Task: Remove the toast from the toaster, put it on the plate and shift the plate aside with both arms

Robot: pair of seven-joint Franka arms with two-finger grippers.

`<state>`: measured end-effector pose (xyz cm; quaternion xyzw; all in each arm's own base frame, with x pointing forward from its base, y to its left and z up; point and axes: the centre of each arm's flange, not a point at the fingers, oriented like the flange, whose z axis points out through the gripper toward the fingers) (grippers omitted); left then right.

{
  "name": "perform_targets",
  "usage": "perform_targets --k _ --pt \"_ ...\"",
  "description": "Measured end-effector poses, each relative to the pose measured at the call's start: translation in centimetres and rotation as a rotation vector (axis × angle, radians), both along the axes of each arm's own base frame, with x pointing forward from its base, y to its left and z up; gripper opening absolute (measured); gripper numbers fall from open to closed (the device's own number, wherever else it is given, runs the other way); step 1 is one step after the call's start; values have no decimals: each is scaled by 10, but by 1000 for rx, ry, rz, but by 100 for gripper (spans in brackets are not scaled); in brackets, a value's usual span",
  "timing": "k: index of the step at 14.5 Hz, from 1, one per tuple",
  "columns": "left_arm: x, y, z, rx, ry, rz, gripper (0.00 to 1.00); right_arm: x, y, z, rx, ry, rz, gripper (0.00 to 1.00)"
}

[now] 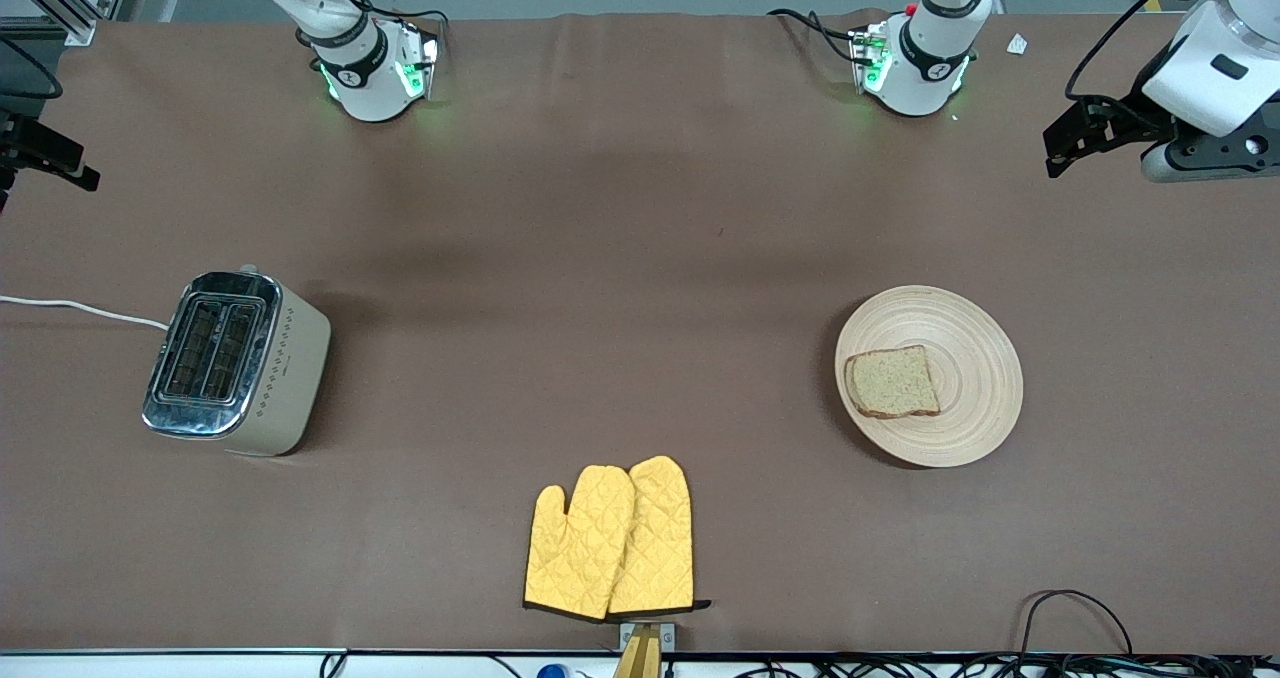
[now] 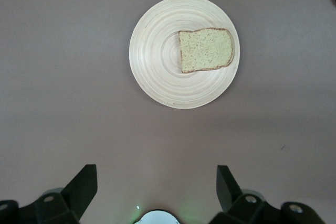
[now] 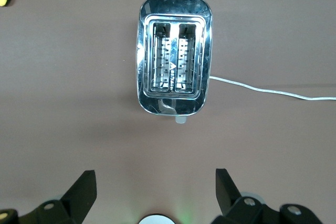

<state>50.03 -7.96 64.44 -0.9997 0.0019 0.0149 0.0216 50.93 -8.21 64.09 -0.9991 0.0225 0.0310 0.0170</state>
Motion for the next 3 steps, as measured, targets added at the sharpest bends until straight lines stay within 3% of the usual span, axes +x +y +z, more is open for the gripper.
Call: perform_targets --k 3 --pt "4 -1 5 -25 -12 -5 100 0 11 5 -3 -16 14 100"
